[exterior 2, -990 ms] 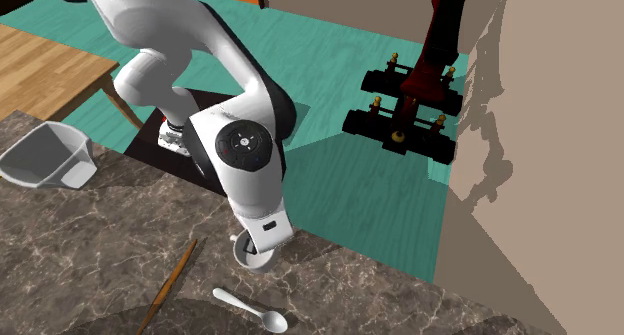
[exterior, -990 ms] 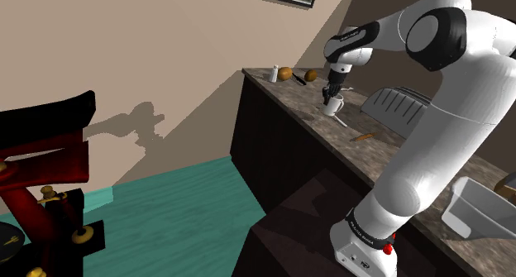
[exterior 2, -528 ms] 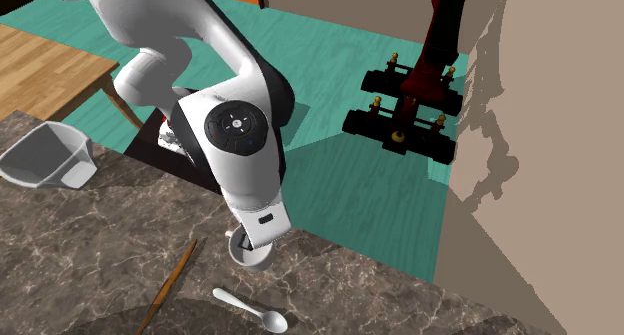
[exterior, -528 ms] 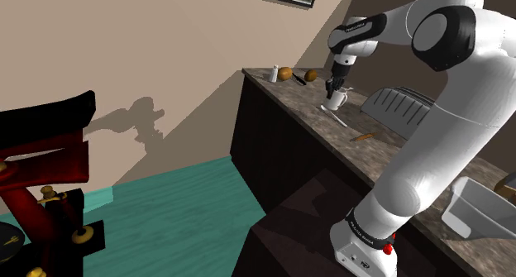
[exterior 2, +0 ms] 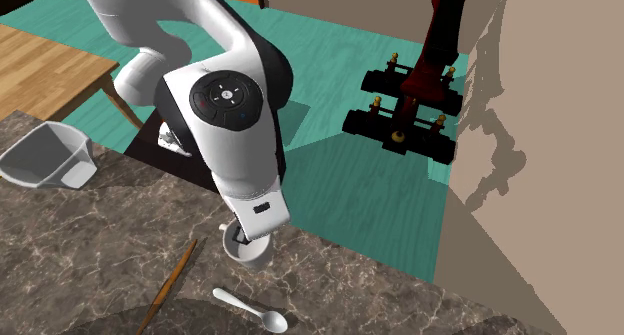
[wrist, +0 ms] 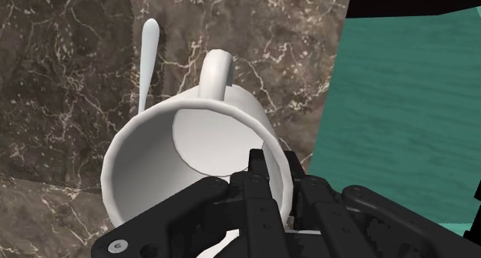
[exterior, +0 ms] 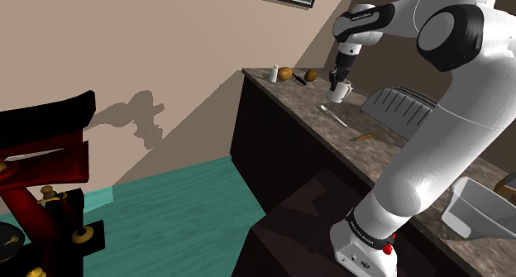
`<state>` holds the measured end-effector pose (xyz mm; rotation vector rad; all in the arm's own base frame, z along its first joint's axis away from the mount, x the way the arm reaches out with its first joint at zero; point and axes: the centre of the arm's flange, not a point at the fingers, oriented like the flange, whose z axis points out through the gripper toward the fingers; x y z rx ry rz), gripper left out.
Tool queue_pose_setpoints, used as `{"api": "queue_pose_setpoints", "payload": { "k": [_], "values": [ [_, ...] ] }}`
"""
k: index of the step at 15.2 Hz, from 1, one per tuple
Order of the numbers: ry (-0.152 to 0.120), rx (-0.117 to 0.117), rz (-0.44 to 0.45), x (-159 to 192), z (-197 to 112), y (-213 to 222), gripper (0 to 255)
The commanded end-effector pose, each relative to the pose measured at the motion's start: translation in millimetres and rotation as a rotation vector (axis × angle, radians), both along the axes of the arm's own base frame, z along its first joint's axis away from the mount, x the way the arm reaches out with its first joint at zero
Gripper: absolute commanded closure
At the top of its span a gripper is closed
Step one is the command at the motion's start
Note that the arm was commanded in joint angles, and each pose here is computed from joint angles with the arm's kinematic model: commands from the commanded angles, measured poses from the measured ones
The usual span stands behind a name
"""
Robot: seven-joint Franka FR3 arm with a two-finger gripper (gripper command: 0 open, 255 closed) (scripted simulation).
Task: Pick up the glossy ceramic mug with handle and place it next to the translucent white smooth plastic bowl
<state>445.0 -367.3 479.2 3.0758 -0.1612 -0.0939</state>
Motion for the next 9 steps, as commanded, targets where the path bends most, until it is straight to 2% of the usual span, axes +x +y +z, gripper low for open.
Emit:
{"api": "queue_pose_setpoints", "payload": {
  "k": [1, 9],
  "values": [
    [0.0, 0.0, 0.0, 0, 11, 0, 255],
    [0.0, 0.0, 0.0, 0, 53, 0, 255]
  ]
}}
